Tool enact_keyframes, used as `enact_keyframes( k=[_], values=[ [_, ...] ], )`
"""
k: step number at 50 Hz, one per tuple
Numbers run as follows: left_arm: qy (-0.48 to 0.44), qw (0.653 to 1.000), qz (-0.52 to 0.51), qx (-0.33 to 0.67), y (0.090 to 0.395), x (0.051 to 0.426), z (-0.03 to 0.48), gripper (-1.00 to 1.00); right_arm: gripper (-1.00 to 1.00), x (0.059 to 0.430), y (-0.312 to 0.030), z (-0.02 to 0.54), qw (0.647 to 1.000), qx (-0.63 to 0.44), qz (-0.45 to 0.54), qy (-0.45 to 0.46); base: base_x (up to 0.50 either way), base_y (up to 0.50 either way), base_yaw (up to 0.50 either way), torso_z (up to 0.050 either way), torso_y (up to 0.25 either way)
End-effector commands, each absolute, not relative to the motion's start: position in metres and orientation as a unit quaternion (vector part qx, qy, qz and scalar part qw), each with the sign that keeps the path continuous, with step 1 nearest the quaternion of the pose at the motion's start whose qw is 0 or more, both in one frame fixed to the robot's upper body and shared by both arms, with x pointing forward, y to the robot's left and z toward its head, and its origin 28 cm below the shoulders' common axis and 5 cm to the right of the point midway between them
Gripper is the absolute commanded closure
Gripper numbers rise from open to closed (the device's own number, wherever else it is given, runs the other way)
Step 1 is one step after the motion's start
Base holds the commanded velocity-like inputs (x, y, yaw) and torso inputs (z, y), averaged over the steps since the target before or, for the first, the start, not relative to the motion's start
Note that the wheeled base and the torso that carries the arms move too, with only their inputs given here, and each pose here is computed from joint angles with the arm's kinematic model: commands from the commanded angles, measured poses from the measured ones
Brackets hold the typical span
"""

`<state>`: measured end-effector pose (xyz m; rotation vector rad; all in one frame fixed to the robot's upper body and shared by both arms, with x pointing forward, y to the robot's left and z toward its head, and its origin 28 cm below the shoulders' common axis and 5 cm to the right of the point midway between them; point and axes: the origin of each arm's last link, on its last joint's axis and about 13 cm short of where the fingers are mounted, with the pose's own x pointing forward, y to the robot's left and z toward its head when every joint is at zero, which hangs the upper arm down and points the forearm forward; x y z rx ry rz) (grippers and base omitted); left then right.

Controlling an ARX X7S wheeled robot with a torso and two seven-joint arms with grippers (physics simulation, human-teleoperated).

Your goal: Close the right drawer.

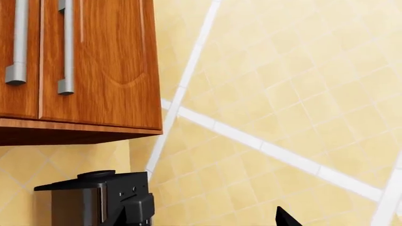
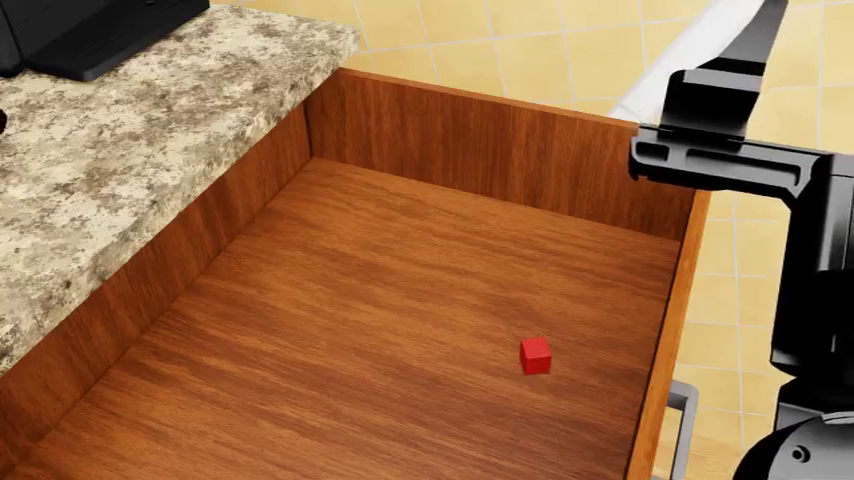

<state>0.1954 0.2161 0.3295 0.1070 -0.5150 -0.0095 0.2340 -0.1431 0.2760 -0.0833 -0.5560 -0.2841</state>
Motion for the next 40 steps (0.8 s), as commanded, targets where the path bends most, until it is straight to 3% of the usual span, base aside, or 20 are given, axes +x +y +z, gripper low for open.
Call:
enact_keyframes(
  k=[1,9,12,21,40],
  values=[
    [-0.252,0.966,-0.006,0.052,0.216,0.197,0.329,-1.0,-1.0,0.231,-0.142,0.276,0.954,-0.062,-0.124,-0.267,0.0,0.0,0.0,0.0,0.0],
    [-0.257,0.965,-0.007,0.051,0.216,0.194,0.332,-1.0,-1.0,0.235,-0.143,0.285,0.957,-0.06,-0.154,-0.239,0.0,0.0,0.0,0.0,0.0],
    [-0.257,0.965,-0.007,0.051,0.216,0.193,0.332,-1.0,-1.0,0.235,-0.149,0.287,0.959,-0.026,-0.133,-0.25,0.0,0.0,0.0,0.0,0.0],
    [-0.259,0.965,-0.012,0.05,0.211,0.197,0.333,-1.0,-1.0,0.231,-0.18,0.289,0.941,-0.018,-0.21,-0.266,0.0,0.0,0.0,0.0,0.0],
    [-0.26,0.964,-0.029,0.044,0.208,0.201,0.332,-1.0,-1.0,0.216,-0.252,0.196,0.898,0.033,-0.403,-0.175,0.0,0.0,0.0,0.0,0.0]
  ],
)
